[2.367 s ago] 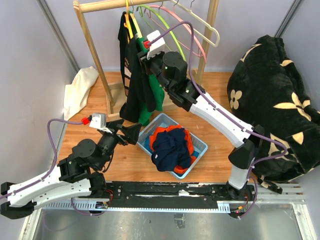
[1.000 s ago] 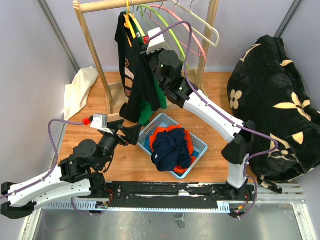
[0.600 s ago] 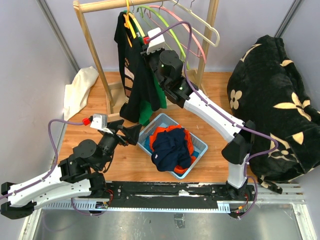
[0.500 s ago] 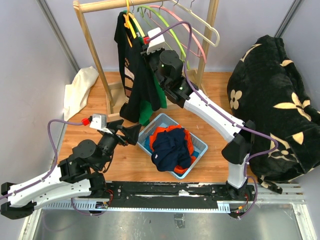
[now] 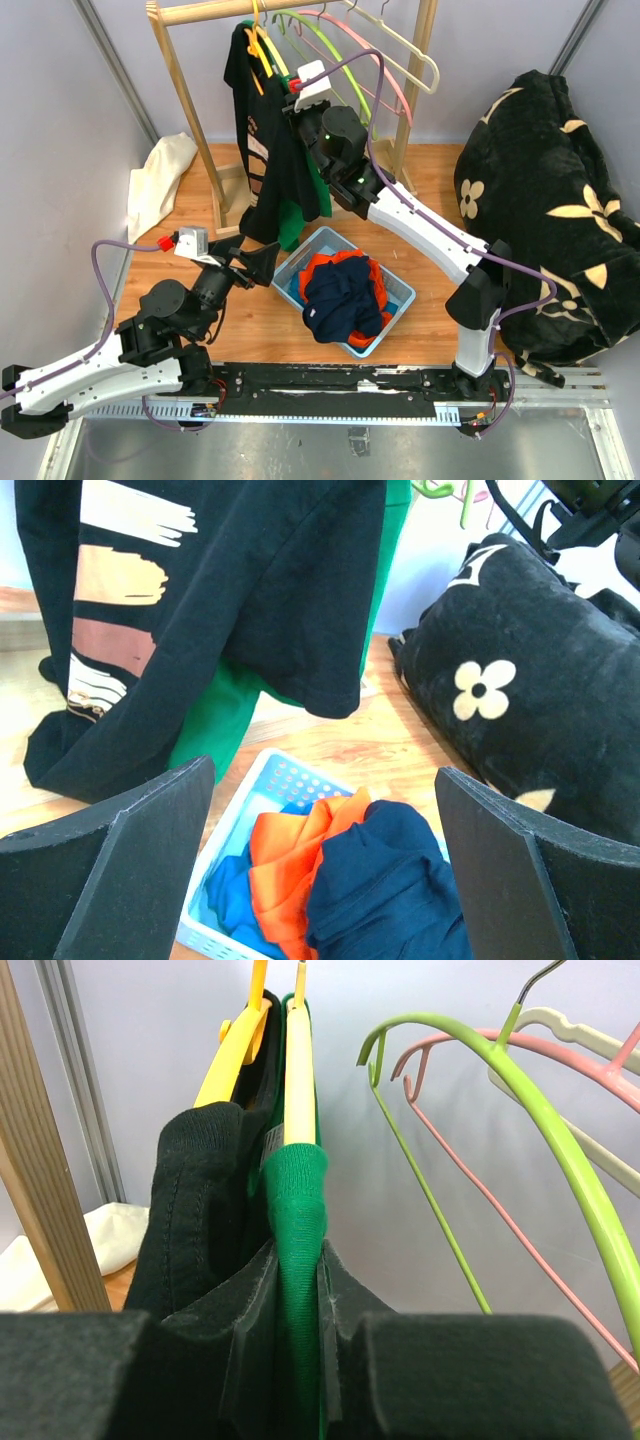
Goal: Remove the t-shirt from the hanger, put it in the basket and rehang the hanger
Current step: Pick up the hanger from the clothesline.
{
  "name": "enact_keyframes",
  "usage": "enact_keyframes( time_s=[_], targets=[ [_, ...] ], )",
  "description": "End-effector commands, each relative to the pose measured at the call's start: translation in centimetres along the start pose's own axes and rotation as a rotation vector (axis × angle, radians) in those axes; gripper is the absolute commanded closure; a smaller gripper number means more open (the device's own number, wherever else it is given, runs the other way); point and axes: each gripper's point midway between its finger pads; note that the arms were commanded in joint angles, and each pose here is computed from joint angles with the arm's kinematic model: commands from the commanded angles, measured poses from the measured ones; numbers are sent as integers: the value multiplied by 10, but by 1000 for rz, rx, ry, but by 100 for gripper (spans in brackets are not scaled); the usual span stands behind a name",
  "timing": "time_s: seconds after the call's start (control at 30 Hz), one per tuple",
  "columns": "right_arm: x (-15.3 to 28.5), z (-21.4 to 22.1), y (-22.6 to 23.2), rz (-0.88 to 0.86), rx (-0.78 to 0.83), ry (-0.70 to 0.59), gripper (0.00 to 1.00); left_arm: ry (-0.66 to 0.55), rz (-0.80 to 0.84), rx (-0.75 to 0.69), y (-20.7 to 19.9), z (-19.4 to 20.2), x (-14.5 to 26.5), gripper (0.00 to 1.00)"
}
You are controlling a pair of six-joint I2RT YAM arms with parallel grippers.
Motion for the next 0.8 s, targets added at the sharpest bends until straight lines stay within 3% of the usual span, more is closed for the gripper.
enact_keyframes(
  time_s=[0.0, 0.5, 0.77],
  targets=[
    [11, -78, -22, 22, -68, -203, 99, -43, 6, 25, -4, -9, -2, 4],
    [30, -124, -36, 36, -57, -290, 99, -53, 36, 21, -18, -16, -10, 5],
    [65, -126, -54, 52, -37, -277, 99, -122, 44, 23, -31, -52, -17, 7]
  ],
)
Point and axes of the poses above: each gripper's point midway between its finger pads, its own x axis back along the fingers, its own y axis along the line the jaws close on, z = x × y, and after that the axes turned 6 degrees about -x, right-handed
